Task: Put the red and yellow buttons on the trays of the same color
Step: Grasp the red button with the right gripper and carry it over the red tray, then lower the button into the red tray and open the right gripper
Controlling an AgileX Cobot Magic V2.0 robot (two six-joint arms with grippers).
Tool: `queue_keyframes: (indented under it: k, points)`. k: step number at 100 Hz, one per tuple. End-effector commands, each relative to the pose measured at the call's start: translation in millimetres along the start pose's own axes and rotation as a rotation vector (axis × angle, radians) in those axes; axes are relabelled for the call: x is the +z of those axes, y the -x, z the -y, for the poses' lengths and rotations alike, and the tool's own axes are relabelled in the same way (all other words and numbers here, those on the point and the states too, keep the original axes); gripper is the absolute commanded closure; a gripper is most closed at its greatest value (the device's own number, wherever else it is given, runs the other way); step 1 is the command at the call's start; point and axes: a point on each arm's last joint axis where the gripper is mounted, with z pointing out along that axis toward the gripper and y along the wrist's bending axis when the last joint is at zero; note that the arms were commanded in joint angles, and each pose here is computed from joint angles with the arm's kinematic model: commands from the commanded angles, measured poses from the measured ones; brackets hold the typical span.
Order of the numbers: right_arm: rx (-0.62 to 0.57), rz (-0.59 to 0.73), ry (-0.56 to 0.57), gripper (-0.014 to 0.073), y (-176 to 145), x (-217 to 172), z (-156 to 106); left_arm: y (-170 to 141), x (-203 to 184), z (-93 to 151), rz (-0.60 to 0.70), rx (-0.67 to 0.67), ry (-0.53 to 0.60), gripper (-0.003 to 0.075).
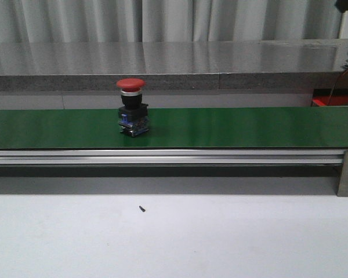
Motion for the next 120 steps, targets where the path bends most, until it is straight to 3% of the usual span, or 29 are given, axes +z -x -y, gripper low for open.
queue_keyframes:
  k: [1, 30, 58, 84, 91, 110, 120]
  points:
    - [0.03, 0.116, -0.05, 0.0476, 19, -18, 25, 15, -3, 0, 0.096, -0.013, 0.013, 0.0739]
    - [0.072, 0.102, -0.112, 0.0476, 26, 41, 75, 15, -3, 0, 0.096, -0.013, 0.013, 0.074]
    - [0.086, 0.091, -0.115, 0.0476, 23, 89, 87, 15, -3, 0, 0.096, -0.013, 0.013, 0.074]
    - [0.091, 0.076, -0.114, 0.0459, 19, 101, 89, 15, -3, -1, 0.096, -0.013, 0.015, 0.0739]
    - [0.09, 0.07, -0.113, 0.0391, 19, 101, 89, 15, -3, -1, 0.096, -0.013, 0.015, 0.074]
    - [0.08, 0.075, -0.112, 0.0043, 21, 92, 87, 15, -3, -1, 0.096, -0.013, 0.015, 0.0739]
    - [0.072, 0.117, -0.122, -0.0006, 27, 74, 86, 15, -3, -1, 0.096, -0.013, 0.015, 0.0739]
